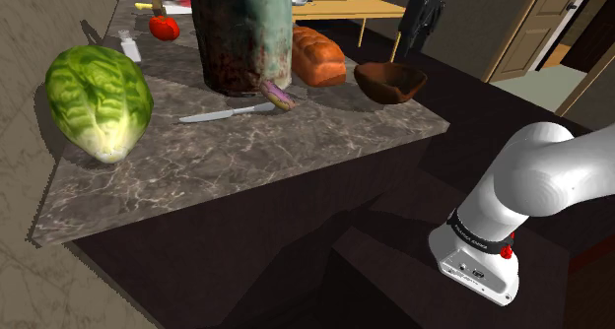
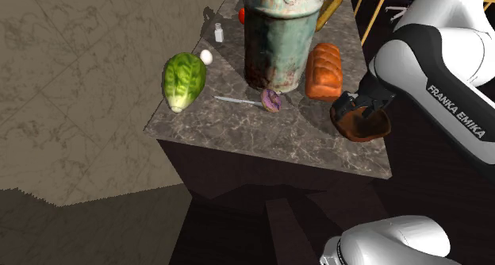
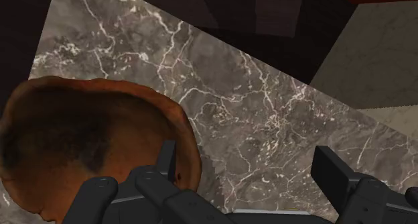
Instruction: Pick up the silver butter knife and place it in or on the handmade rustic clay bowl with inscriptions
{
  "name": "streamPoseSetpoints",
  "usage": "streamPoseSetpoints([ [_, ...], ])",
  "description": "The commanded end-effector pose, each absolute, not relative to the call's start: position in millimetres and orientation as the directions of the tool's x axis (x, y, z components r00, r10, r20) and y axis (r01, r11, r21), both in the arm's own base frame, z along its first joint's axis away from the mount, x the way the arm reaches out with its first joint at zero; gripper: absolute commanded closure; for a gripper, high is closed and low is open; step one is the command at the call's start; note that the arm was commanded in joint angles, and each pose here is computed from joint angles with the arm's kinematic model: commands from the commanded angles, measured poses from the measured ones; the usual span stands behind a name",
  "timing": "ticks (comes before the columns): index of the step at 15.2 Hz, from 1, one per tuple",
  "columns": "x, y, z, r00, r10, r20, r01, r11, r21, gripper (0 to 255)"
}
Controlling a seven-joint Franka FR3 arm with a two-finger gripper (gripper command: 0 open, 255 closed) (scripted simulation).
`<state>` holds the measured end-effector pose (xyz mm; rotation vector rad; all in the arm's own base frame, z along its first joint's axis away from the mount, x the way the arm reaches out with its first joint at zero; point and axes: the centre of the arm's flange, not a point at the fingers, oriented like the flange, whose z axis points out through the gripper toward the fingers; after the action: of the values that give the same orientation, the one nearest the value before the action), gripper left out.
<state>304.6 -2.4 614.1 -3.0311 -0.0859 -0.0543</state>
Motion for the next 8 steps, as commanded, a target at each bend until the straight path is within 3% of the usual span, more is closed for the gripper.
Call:
streamPoseSetpoints([
  [1,305,-2,614,0.998,0.054,0.039,0.058,-0.992,-0.108,0],
  [8,387,33,587,0.953,0.300,0.054,0.303,-0.951,-0.066,0],
])
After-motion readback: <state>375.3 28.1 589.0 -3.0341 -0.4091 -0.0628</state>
